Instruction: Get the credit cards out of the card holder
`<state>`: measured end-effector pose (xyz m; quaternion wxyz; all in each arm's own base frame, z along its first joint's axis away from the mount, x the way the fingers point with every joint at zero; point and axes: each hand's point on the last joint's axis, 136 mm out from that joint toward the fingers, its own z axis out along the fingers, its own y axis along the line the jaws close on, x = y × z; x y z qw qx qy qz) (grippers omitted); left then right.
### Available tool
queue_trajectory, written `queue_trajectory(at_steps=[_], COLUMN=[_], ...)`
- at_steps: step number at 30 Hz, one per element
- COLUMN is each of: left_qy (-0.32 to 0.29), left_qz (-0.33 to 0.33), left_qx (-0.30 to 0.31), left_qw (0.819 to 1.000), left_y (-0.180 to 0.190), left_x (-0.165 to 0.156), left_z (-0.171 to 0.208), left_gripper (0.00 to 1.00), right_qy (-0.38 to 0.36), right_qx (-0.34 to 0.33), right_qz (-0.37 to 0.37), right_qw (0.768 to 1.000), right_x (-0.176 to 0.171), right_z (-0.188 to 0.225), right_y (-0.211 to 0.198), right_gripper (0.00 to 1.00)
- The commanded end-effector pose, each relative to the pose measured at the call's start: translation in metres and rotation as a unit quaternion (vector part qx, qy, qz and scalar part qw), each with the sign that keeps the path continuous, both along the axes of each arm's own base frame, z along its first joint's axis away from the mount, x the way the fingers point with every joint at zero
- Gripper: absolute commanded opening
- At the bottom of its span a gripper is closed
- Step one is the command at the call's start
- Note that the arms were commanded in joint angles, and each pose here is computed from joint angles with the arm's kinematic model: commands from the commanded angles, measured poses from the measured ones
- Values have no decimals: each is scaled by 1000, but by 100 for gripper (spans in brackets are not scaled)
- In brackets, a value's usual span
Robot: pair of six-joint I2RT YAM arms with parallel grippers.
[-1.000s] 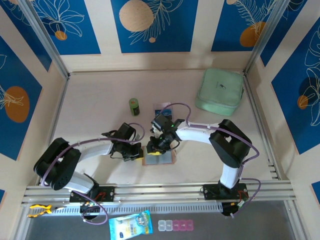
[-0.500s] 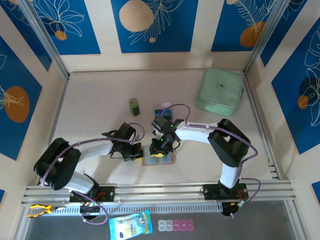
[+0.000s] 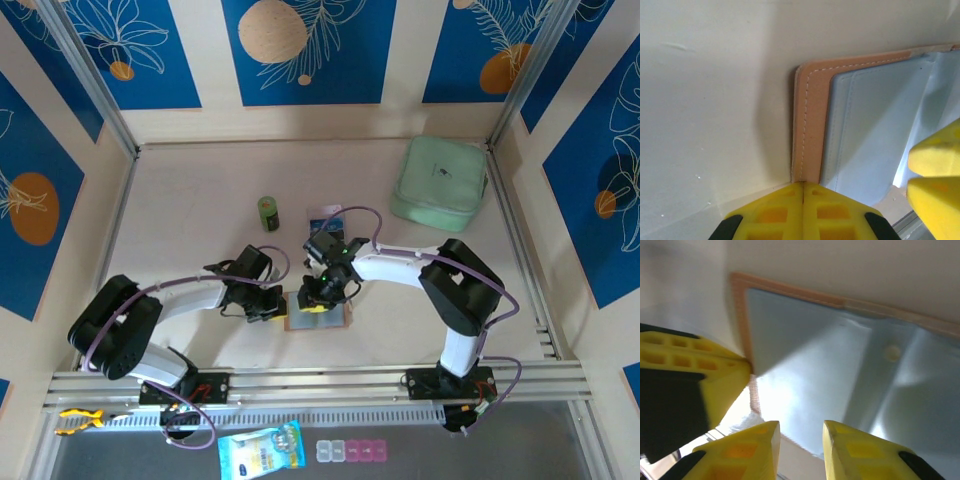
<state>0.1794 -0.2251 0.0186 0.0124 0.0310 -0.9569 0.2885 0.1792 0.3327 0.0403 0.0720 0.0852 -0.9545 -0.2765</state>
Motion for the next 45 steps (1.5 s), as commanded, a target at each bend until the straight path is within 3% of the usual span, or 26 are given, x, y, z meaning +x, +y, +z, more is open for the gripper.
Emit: queue_trajectory(at_steps=[1, 14, 26, 35, 45], left_qy=[21, 23, 22, 16, 18], left_qz=[-9, -10, -12, -12, -12], left_qx=[29, 34, 38, 31, 35], left_qw=[999, 999, 999, 999, 999], left_y=[9, 11, 12, 8, 11], left_x=[-10, -11, -10, -6, -8], left_z=[-9, -9, -9, -4, -6], left_gripper=[1, 1, 1, 1, 1], right_qy=[14, 15, 21, 12, 28], right_qx=[42, -44, -32, 42, -11], right_qz=[22, 9, -1, 9, 29], right_qw=[999, 999, 999, 999, 999], right_x=[-8, -8, -8, -6, -10], right_z=[11, -10, -10, 16, -7], right_y=[16, -11, -24, 9, 15], right_gripper=[30, 30, 30, 28, 29])
